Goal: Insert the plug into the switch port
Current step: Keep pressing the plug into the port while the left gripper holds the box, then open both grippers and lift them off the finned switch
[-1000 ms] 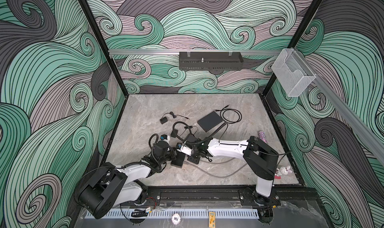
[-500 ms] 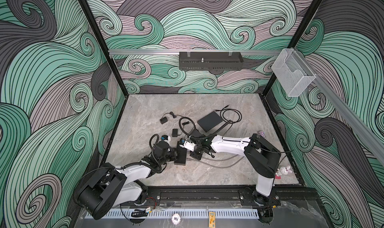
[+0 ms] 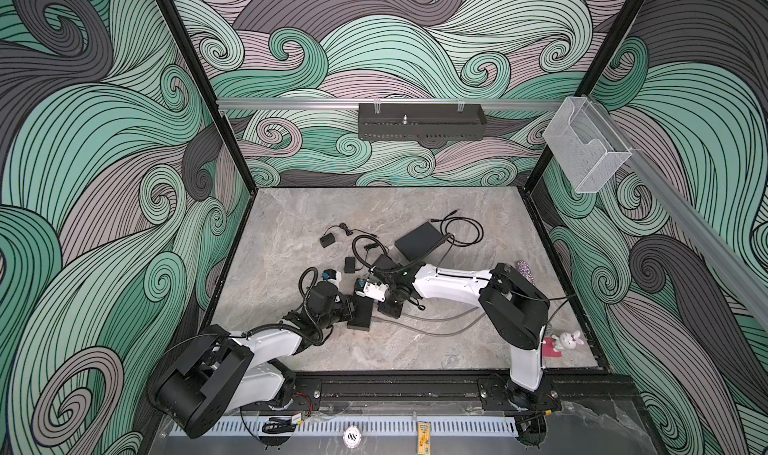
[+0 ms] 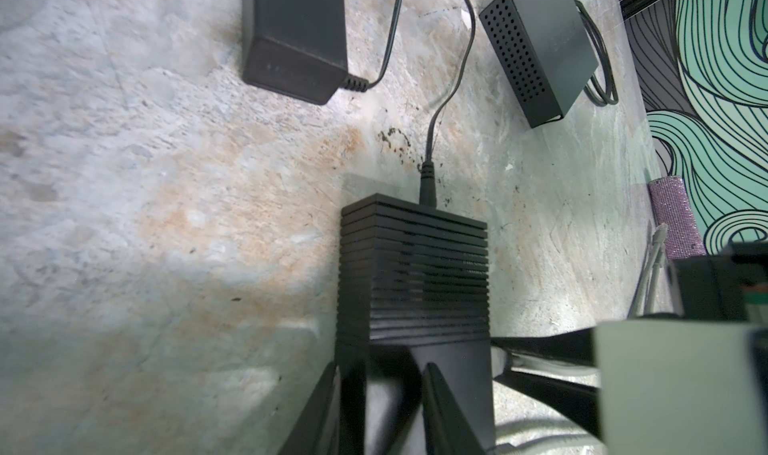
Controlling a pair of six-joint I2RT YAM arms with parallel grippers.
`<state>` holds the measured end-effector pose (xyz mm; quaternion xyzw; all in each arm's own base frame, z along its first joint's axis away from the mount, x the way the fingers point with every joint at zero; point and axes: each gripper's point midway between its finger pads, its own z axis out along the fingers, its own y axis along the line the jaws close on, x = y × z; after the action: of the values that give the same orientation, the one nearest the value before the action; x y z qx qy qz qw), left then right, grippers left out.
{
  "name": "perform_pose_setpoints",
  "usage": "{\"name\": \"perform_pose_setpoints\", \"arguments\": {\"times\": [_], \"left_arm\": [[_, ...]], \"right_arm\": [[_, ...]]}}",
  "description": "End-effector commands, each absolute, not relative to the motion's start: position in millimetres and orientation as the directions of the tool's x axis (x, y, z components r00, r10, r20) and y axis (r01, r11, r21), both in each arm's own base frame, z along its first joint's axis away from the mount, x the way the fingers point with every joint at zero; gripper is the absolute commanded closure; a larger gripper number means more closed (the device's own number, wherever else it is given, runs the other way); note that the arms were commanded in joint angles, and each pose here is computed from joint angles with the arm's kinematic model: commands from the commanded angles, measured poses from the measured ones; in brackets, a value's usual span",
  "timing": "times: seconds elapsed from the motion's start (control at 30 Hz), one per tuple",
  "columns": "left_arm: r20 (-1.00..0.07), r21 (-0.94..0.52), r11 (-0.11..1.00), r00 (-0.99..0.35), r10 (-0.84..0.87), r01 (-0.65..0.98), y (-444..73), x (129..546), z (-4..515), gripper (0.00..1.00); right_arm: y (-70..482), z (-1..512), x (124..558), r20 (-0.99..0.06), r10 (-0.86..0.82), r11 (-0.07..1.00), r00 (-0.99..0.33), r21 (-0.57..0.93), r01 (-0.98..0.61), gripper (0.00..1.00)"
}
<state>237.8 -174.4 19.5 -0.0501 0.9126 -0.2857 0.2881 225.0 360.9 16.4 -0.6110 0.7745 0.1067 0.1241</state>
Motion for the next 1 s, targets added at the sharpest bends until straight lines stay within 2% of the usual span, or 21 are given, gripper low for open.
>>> {"name": "perform_pose_setpoints", "arguments": {"times": [0.0,0.4,0.87,0.9,0.97], "left_arm": [[-0.178,-0.603,0.792,-0.984,-0.010,0.101,-196.5,147.0,-23.7,0.69],[-0.183,-0.595,0.797,-0.983,-0.012,0.101,-194.8,146.9,-23.7,0.69],[-0.181,-0.595,0.797,-0.983,-0.008,0.103,-194.8,145.9,-23.0,0.70],[-0.181,-0.595,0.797,-0.983,-0.007,0.103,-194.8,145.7,-22.8,0.70],[-0.183,-0.589,0.802,-0.983,-0.012,0.100,-193.3,146.3,-22.6,0.70]], "right_arm": [[499.4,104.6,225.4,-0.782,-0.624,0.054,-0.007,-0.034,-0.998,1.00],[482.3,159.0,222.5,-0.826,-0.559,0.070,0.074,-0.136,-0.988,1.00],[487.7,117.7,220.1,-0.788,-0.615,0.058,0.030,-0.083,-0.995,1.00],[486.7,118.5,220.7,-0.789,-0.614,0.064,0.027,-0.084,-0.994,0.98],[482.3,120.2,221.6,-0.789,-0.613,0.081,0.024,-0.093,-0.992,0.89]]}}
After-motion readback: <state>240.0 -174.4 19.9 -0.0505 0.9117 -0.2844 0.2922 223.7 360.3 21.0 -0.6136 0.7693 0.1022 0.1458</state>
